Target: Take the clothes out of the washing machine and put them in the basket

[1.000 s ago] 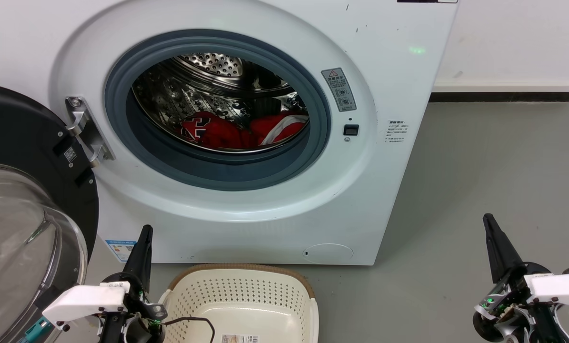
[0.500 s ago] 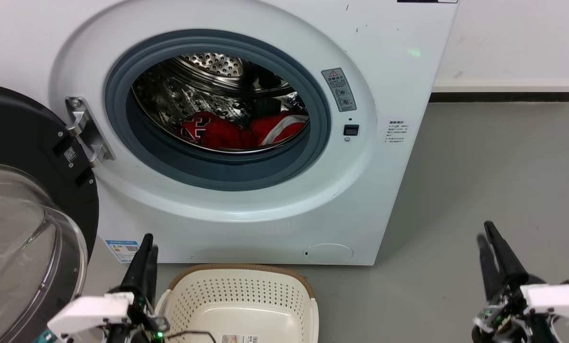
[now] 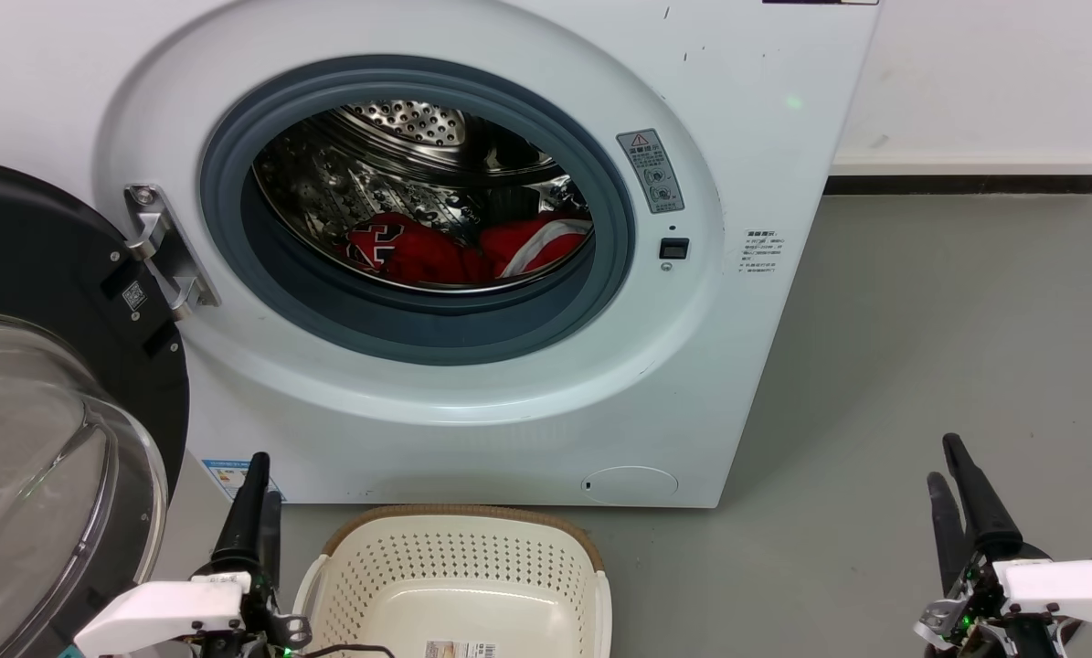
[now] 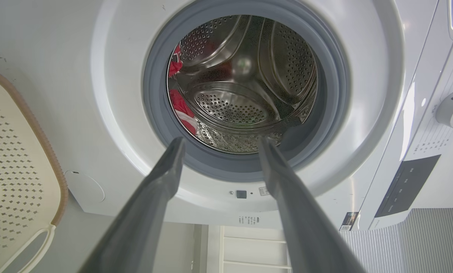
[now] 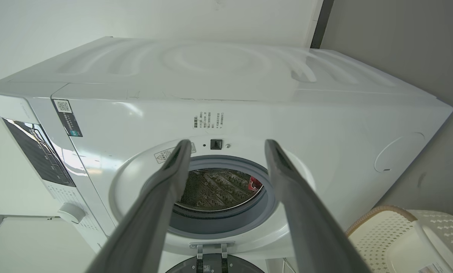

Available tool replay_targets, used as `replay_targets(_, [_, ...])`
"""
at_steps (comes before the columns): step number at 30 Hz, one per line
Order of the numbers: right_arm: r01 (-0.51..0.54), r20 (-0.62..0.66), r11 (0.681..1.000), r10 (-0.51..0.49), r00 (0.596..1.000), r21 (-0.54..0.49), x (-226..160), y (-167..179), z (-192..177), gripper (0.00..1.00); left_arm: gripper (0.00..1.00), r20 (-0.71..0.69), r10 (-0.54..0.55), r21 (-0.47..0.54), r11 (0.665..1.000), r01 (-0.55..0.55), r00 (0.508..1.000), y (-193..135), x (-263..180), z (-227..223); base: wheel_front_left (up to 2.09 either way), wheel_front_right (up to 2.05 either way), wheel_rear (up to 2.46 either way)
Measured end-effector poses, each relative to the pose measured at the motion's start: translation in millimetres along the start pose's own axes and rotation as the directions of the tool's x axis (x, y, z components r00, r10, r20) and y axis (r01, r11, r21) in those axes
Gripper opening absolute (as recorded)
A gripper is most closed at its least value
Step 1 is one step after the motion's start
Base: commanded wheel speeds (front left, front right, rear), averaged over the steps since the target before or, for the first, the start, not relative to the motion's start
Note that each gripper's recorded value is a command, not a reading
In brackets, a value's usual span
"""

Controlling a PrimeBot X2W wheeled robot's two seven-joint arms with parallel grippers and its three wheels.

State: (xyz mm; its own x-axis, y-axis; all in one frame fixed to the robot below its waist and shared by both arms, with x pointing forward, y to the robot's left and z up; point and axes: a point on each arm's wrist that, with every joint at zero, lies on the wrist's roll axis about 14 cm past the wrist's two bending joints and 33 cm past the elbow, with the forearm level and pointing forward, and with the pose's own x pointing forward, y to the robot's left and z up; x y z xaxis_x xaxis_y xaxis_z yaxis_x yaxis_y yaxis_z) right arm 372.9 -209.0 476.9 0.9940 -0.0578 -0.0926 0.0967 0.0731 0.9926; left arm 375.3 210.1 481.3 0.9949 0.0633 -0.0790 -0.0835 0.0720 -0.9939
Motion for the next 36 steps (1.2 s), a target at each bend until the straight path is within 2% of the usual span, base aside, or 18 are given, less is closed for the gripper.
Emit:
replay_targets(8, [0.002,0.046,0.986,0.006,0.999,-0.165,0,3,13,1.0,1.0,0.085,0.0,0.105,0.994,-0.009,0.996,0,-2,24,0.0,0.0,0.0])
replay_targets(12, [-0.022,0.064,0.958,0.042,0.997,-0.285,1,14,19,1.0,1.0,0.113,-0.023,0.185,0.983,0.002,0.993,-9,-1,33,0.0,0.0,0.0])
replay_targets(15, [-0.045,0.068,0.923,0.077,0.995,-0.382,2,26,21,1.0,1.0,0.124,-0.051,0.252,0.967,0.018,0.991,-20,0,35,0.0,0.0,0.0])
replay_targets(21, [-0.098,0.059,0.822,0.158,0.986,-0.561,3,52,19,1.0,1.0,0.146,-0.083,0.373,0.928,0.023,0.986,-41,2,37,0.0,0.0,0.0])
replay_targets(26, [-0.163,0.008,0.707,0.232,0.973,-0.688,3,76,3,1.0,1.0,0.143,-0.115,0.473,0.88,0.034,0.983,-56,3,30,0.0,0.0,0.0])
replay_targets(36, [-0.201,-0.032,0.508,0.322,0.946,-0.837,0,103,-9,1.0,1.0,0.097,-0.187,0.615,0.783,0.088,0.978,-72,-2,11,0.0,0.0,0.0])
